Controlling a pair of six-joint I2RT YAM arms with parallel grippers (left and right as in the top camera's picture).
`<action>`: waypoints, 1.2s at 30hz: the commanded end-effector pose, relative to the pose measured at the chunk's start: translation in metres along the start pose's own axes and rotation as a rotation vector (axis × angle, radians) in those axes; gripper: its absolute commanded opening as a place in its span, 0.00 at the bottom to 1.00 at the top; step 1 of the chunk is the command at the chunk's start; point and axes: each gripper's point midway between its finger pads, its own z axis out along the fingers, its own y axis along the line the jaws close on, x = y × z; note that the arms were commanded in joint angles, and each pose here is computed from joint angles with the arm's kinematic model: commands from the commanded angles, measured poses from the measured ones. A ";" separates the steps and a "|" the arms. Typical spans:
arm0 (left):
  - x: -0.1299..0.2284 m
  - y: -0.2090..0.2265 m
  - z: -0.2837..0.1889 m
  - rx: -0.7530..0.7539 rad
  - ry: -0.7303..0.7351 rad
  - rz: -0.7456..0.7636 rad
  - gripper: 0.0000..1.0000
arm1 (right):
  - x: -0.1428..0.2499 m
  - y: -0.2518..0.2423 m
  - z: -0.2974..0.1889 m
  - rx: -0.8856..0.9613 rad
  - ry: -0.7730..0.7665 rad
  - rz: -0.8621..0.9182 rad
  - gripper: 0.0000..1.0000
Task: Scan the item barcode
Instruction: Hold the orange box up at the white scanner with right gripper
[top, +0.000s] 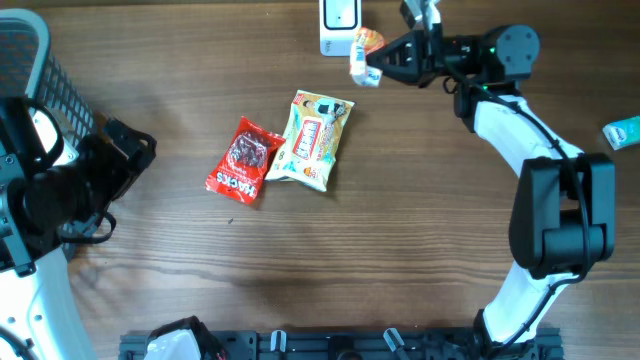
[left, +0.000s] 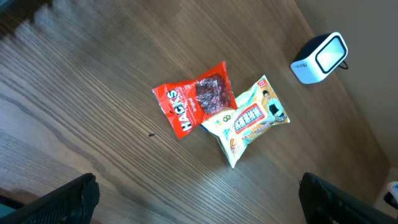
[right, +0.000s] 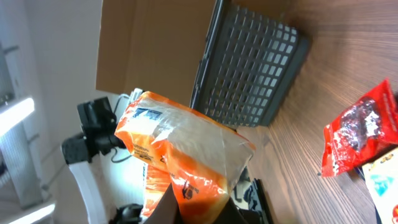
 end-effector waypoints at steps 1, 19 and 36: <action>-0.003 0.001 -0.001 -0.004 -0.011 0.012 1.00 | 0.000 0.003 0.007 -0.006 0.022 -0.170 0.04; -0.003 0.001 -0.001 -0.004 -0.011 0.012 1.00 | -0.026 -0.025 -0.001 0.027 -0.118 -0.188 0.05; -0.003 0.001 -0.001 -0.004 -0.011 0.012 1.00 | -0.071 -0.188 -0.131 1.156 -0.535 -0.094 0.05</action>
